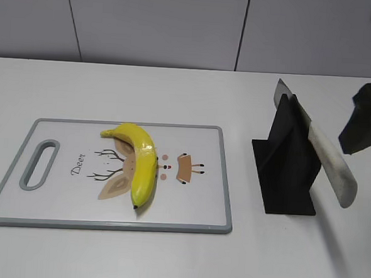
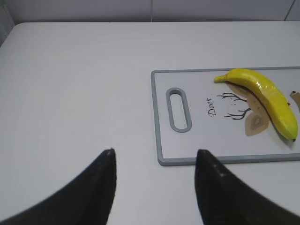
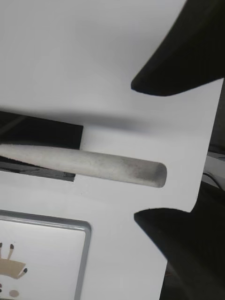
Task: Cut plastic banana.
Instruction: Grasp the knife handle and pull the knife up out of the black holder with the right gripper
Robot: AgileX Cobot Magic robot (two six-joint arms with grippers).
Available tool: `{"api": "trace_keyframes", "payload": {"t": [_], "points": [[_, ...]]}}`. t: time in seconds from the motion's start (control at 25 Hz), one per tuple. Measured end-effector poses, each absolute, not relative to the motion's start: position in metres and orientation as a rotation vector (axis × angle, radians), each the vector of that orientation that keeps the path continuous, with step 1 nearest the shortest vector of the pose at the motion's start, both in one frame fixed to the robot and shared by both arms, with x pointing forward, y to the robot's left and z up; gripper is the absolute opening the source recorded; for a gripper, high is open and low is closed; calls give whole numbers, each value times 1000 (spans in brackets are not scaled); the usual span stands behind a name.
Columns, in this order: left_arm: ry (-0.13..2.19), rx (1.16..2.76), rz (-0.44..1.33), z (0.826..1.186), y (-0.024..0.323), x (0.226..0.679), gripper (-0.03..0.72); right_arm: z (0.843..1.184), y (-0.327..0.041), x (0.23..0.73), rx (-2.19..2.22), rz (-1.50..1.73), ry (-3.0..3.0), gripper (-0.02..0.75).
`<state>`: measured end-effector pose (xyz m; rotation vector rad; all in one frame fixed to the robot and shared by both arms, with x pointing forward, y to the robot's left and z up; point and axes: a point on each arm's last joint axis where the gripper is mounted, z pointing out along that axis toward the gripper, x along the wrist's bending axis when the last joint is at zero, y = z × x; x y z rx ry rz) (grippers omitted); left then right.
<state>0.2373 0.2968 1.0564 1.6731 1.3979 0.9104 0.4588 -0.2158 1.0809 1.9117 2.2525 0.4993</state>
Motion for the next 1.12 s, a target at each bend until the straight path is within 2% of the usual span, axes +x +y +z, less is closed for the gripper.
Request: {"api": "trace_keyframes", "payload": {"t": [0.56,0.76,0.96,1.12], "points": [[1398,1673,910,1056,297,237,518,1003,-195,509,2029,175,2408,557],[1398,1673,910,1056,297,237,518,993,-193,512,2056,140,2425,429],[1398,1673,910,1056,297,237,518,992,-190,511,2117,161,2417,172],[1398,1673,910,1056,297,237,518,992,-189,511,2153,172,2406,172]]}}
